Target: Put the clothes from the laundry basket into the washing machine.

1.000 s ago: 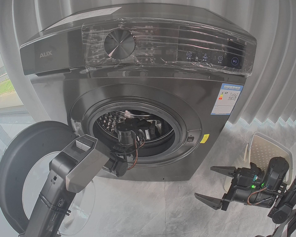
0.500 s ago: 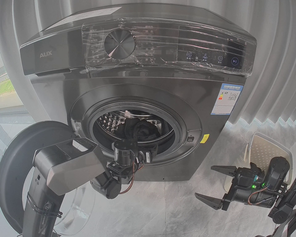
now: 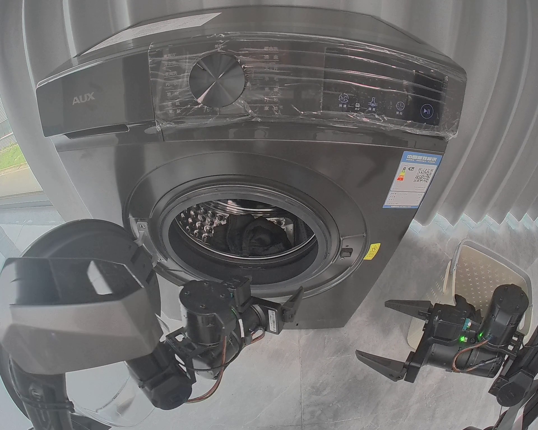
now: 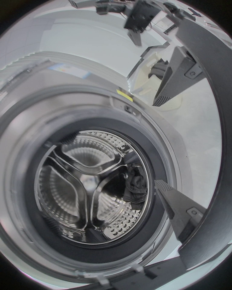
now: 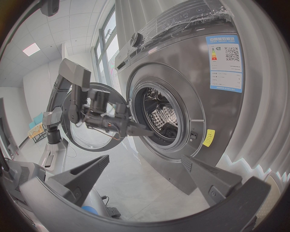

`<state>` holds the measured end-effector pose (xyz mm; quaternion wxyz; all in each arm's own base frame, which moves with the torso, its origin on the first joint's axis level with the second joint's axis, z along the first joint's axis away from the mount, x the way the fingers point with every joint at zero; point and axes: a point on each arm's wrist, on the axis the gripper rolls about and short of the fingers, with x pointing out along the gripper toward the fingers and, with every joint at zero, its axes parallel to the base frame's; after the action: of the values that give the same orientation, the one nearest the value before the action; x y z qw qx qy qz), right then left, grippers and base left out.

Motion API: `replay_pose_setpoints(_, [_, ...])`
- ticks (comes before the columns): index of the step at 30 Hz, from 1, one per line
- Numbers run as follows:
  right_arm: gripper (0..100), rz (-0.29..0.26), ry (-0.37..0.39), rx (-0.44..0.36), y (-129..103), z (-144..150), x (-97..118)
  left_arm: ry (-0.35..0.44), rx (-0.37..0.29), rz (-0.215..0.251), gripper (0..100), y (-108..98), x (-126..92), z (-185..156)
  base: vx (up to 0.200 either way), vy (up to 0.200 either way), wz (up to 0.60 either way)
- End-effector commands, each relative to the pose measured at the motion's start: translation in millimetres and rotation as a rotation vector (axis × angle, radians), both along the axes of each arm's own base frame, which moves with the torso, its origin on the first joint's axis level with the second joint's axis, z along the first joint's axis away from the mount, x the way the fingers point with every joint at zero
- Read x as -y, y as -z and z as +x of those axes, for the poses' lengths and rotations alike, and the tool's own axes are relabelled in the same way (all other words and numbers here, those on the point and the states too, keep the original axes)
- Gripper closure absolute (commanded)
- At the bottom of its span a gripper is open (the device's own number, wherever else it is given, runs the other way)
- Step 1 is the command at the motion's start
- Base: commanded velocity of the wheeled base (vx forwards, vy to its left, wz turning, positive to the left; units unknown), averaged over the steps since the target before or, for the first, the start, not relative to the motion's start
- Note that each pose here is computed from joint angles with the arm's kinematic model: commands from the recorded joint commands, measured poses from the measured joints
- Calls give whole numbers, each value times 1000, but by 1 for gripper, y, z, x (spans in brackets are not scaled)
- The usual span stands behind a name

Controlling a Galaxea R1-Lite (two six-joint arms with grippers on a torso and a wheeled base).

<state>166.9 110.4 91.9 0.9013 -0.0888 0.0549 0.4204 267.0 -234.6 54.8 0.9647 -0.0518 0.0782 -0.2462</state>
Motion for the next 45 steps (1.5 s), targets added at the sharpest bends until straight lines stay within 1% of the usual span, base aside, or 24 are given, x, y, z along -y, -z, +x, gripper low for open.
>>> replay_pose_setpoints(1, [0,11,1,24,-4,0,0,83,90,-94,0,-58,-12,-52,0,0,0])
replay_pose_setpoints(2, [0,14,4,29,-6,1,1,87,97,-102,0,-63,-14,-56,0,0,0])
replay_pose_setpoints(6, [0,47,17,82,-18,-1,4,84,145,-149,0,-88,-35,-74,0,0,0])
replay_pose_setpoints(10, [0,74,37,126,-28,-3,9,63,174,-182,0,-102,-54,-85,0,0,0])
replay_pose_setpoints(11, [0,80,68,141,-31,-4,14,49,179,-194,0,-106,-64,-89,0,0,0])
replay_pose_setpoints(12, [0,79,72,141,-31,-4,14,49,179,-197,0,-106,-65,-90,0,0,0])
replay_pose_setpoints(13, [0,87,120,159,-35,-5,18,40,187,-207,0,-110,-74,-97,0,0,0])
replay_pose_setpoints(17, [0,115,212,207,-45,-10,22,-11,205,-213,0,-114,-95,-102,0,0,0])
replay_pose_setpoints(18, [0,117,221,211,-46,-11,22,-21,208,-215,0,-115,-98,-102,0,0,0])
replay_pose_setpoints(19, [0,125,251,222,-48,-14,24,-45,210,-208,0,-114,-104,-102,0,0,0])
replay_pose_setpoints(21, [0,136,296,230,-50,-20,28,-62,195,-196,0,-109,-112,-106,0,0,0])
replay_pose_setpoints(22, [0,135,299,229,-50,-21,29,-61,194,-195,0,-109,-112,-107,0,0,0])
replay_pose_setpoints(24, [0,200,365,233,-57,-30,36,-72,159,-164,0,-99,-120,-114,0,0,0])
replay_pose_setpoints(26, [0,266,428,234,-63,-34,41,-109,156,-162,0,-97,-124,-116,0,0,0])
replay_pose_setpoints(27, [0,290,455,235,-65,-36,43,-136,160,-167,0,-98,-127,-118,0,0,0])
replay_pose_setpoints(28, [0,300,470,234,-66,-36,44,-149,160,-167,0,-98,-128,-119,0,0,0])
replay_pose_setpoints(29, [0,311,505,234,-67,-36,47,-170,161,-166,0,-98,-132,-120,0,0,0])
replay_pose_setpoints(30, [0,311,505,234,-67,-36,47,-170,161,-166,0,-98,-132,-120,0,0,0])
replay_pose_setpoints(31, [0,319,547,245,-68,-36,50,-182,158,-155,0,-96,-136,-124,0,0,0])
replay_pose_setpoints(34, [0,329,583,264,-71,-38,55,-201,159,-153,0,-95,-139,-128,0,0,0])
replay_pose_setpoints(37, [0,302,607,243,-69,-39,59,-236,147,-143,0,-92,-142,-129,0,0,0])
replay_pose_setpoints(41, [0,280,614,219,-67,-44,62,-255,138,-137,0,-90,-144,-127,0,0,0])
replay_pose_setpoints(43, [0,278,620,217,-67,-47,63,-268,129,-115,0,-86,-145,-125,0,0,0])
replay_pose_setpoints(45, [0,270,655,211,-67,-49,67,-275,121,-103,0,-84,-146,-125,0,0,0])
